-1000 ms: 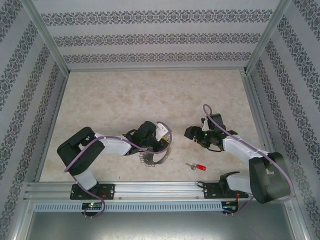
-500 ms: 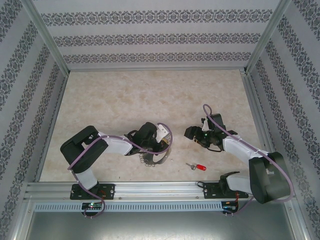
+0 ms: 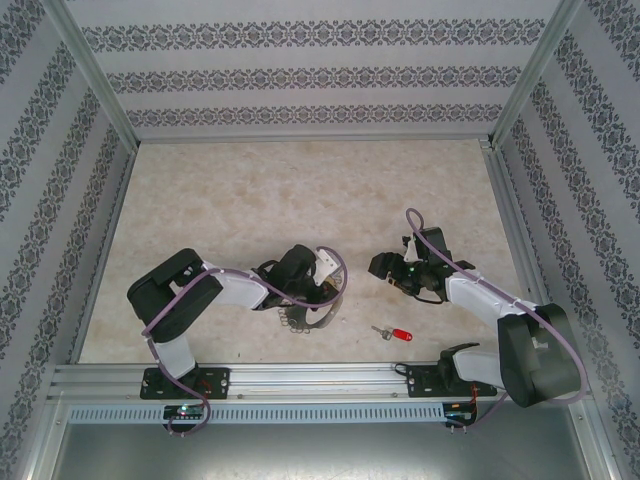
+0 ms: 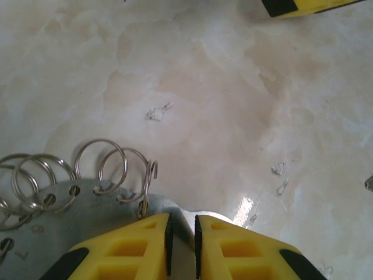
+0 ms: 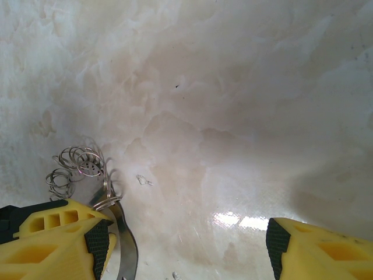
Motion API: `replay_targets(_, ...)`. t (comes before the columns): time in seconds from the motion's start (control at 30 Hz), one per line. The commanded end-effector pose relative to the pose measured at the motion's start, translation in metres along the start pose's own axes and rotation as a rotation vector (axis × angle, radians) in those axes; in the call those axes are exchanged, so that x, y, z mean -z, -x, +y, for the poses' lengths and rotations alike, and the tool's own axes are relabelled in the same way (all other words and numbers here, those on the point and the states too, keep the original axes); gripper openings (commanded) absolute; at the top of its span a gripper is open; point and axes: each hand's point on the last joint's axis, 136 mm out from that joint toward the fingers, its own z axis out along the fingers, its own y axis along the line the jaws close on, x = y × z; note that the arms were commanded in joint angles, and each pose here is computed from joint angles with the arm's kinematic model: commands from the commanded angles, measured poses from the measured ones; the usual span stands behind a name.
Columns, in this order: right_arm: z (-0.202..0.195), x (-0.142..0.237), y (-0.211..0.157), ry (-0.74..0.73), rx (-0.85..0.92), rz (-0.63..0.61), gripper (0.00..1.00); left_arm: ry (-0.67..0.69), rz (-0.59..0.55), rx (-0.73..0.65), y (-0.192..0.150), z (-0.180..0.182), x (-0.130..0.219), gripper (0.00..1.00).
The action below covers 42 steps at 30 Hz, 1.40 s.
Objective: Put the keys on the keyring
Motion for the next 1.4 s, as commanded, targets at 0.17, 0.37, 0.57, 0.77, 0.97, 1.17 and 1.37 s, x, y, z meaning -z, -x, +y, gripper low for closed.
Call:
replay_targets(0.17,-0.002,-0.001,0.003,-0.005,0.012,-0.005,0.74,-0.026,-0.016,-0.016,0.011,-0.008,-0.006,0.19)
replay_targets(0.37,-0.003,-0.001,0.004,-0.005,0.011,-0.006,0.74,-0.020,-0.008,-0.016,0.008,-0.007,-0.007,0.14)
replay_targets(0.57,-0.002,0.000,0.004,-0.002,0.011,-0.008,0.74,-0.011,-0.002,-0.015,0.005,-0.005,-0.008,0.08)
replay_targets(0.77,-0.002,0.001,0.004,0.000,0.010,-0.009,0.74,-0.006,0.002,-0.016,0.003,-0.003,-0.009,0.00)
replay_targets(0.97,0.001,0.004,0.002,0.009,0.009,-0.006,0.74,-0.011,0.006,-0.029,0.004,-0.005,-0.005,0.00)
replay_targets(1.17,0.004,0.011,0.001,0.015,0.012,-0.021,0.74,-0.011,-0.020,-0.059,0.013,-0.009,0.007,0.00)
replay_targets(1.37,0.006,0.010,0.002,0.020,0.013,-0.017,0.74,0.003,-0.036,-0.061,0.022,-0.009,0.012,0.00)
